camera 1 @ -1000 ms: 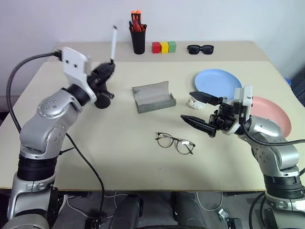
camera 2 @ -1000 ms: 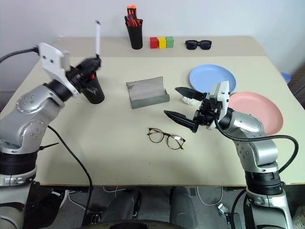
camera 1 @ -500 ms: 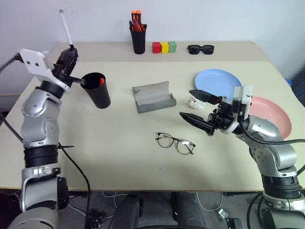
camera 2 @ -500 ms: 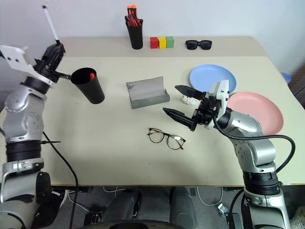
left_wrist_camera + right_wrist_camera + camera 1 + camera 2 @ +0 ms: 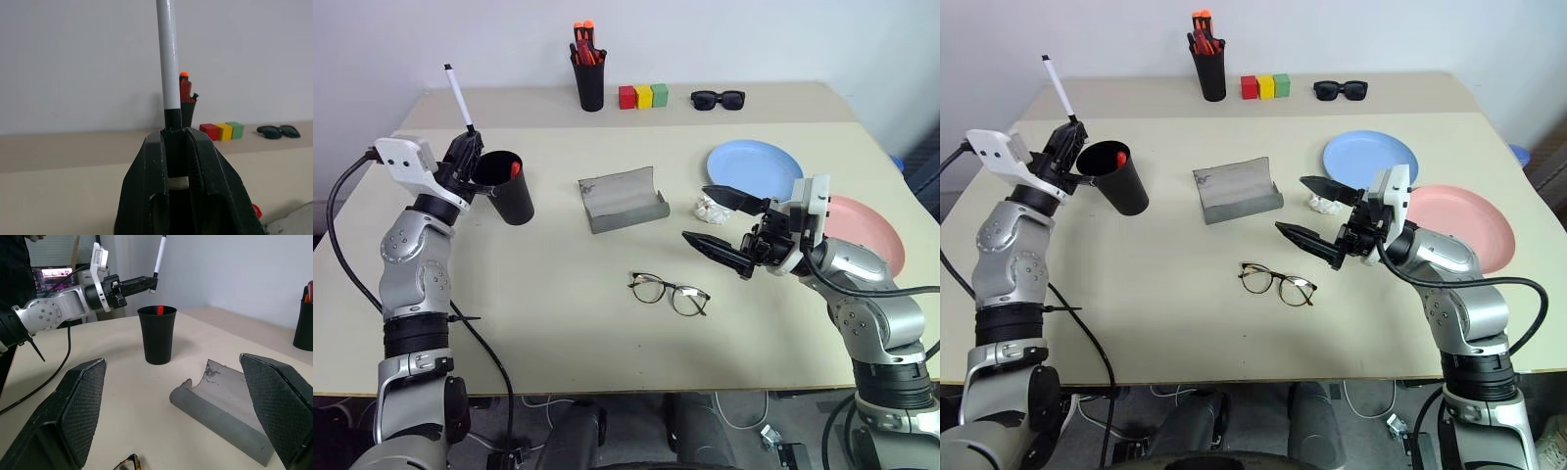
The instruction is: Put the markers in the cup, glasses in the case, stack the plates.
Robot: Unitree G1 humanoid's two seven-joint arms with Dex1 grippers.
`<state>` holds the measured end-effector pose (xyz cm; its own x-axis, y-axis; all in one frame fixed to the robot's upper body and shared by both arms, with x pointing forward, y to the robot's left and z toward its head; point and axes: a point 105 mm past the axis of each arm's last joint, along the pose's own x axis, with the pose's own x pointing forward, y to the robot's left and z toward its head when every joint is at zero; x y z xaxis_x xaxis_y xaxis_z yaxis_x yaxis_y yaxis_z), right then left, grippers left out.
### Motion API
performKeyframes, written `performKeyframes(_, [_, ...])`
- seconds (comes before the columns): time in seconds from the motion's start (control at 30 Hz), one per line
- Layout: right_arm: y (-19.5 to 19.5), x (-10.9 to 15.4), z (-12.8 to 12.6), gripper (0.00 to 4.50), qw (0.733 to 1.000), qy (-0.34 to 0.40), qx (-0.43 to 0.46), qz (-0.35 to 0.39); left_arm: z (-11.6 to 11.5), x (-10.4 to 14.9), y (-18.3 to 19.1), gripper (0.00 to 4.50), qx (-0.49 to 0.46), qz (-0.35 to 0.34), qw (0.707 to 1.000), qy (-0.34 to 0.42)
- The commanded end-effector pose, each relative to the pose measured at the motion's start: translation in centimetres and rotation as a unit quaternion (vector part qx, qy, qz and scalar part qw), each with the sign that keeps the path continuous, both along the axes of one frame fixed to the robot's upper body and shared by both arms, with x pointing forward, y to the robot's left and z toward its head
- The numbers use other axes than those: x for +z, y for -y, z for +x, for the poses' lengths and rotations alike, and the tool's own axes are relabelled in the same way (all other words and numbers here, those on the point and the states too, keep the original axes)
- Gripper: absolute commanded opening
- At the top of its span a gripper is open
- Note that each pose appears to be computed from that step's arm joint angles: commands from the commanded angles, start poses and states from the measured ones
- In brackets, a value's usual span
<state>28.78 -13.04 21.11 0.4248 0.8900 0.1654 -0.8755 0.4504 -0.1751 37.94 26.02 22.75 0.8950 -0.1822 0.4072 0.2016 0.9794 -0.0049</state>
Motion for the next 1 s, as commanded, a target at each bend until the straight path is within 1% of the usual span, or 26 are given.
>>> performKeyframes(0.03, [-0.4,0.8,-0.6,4.47,1.000,0.024,0.010,-0.013,-0.5,0.5,-0.7,0.01,0.016,0.015,1.000,0.016])
performKeyframes(0.07, [-0.4,0.8,-0.6,4.47,1.000,0.024,0.010,-0.013,-0.5,0.3,-0.7,0.01,0.017,0.019,1.000,0.015])
performKeyframes(0.13, [-0.4,0.8,-0.7,4.47,1.000,0.024,0.011,-0.014,-0.4,0.0,-0.8,1.00,0.020,0.028,0.999,0.013])
performKeyframes(0.17, [-0.4,0.8,-0.7,4.47,1.000,0.024,0.010,-0.014,-0.5,0.0,-0.8,1.40,0.017,0.021,1.000,0.014])
performKeyframes(0.2, [-0.4,0.8,-0.7,4.47,1.000,0.024,0.010,-0.014,-0.5,-0.1,-0.8,1.93,0.016,0.018,1.000,0.015])
performKeyframes(0.23, [-0.4,0.8,-0.7,4.47,1.000,0.024,0.010,-0.015,-0.5,0.0,-0.7,2.59,0.015,0.021,1.000,0.016])
performKeyframes(0.3, [-0.4,0.8,-0.8,4.47,1.000,0.024,0.010,-0.015,-0.6,0.2,-0.6,3.47,0.014,0.019,1.000,0.020])
performKeyframes(0.37, [-0.4,0.7,-0.8,4.47,1.000,0.023,0.011,-0.016,-0.7,0.5,-0.3,4.48,0.008,0.019,0.999,0.025])
performKeyframes(0.43, [-0.4,0.6,-0.7,4.47,1.000,0.022,0.010,-0.015,-0.7,0.8,0.0,4.48,0.000,0.017,1.000,0.026])
performKeyframes(0.53, [-0.2,0.8,-0.6,4.47,1.000,0.022,0.007,-0.008,-1.0,2.1,2.2,4.48,-0.050,0.025,0.998,0.030])
performKeyframes(0.63, [0.1,0.8,-0.6,4.47,1.000,0.020,0.003,-0.008,-1.5,3.7,6.1,4.48,-0.149,0.014,0.988,0.027])
performKeyframes(0.7, [0.2,0.4,-0.5,4.47,1.000,0.019,0.000,-0.014,-1.8,3.9,10.2,4.48,-0.236,0.037,0.971,0.008])
performKeyframes(0.73, [0.2,0.3,-0.5,4.47,1.000,0.018,0.000,-0.014,-2.0,3.8,11.3,4.48,-0.260,0.044,0.965,-0.002])
performKeyframes(0.8, [0.2,0.4,-0.4,4.47,1.000,0.020,-0.001,-0.013,-1.9,2.8,13.1,4.48,-0.288,0.074,0.954,-0.030])
performKeyframes(0.87, [0.1,0.5,-0.3,4.47,1.000,0.023,-0.003,-0.011,-0.9,1.0,14.9,4.48,-0.299,0.086,0.948,-0.071])
performKeyframes(0.93, [0.0,0.5,-0.3,4.47,1.000,0.025,-0.005,-0.011,0.2,-0.1,15.9,4.48,-0.282,0.105,0.950,-0.086])
performKeyframes(1.0, [0.0,0.4,-0.4,4.47,1.000,0.026,-0.008,-0.011,1.2,-2.2,16.7,4.48,-0.270,0.120,0.947,-0.129])
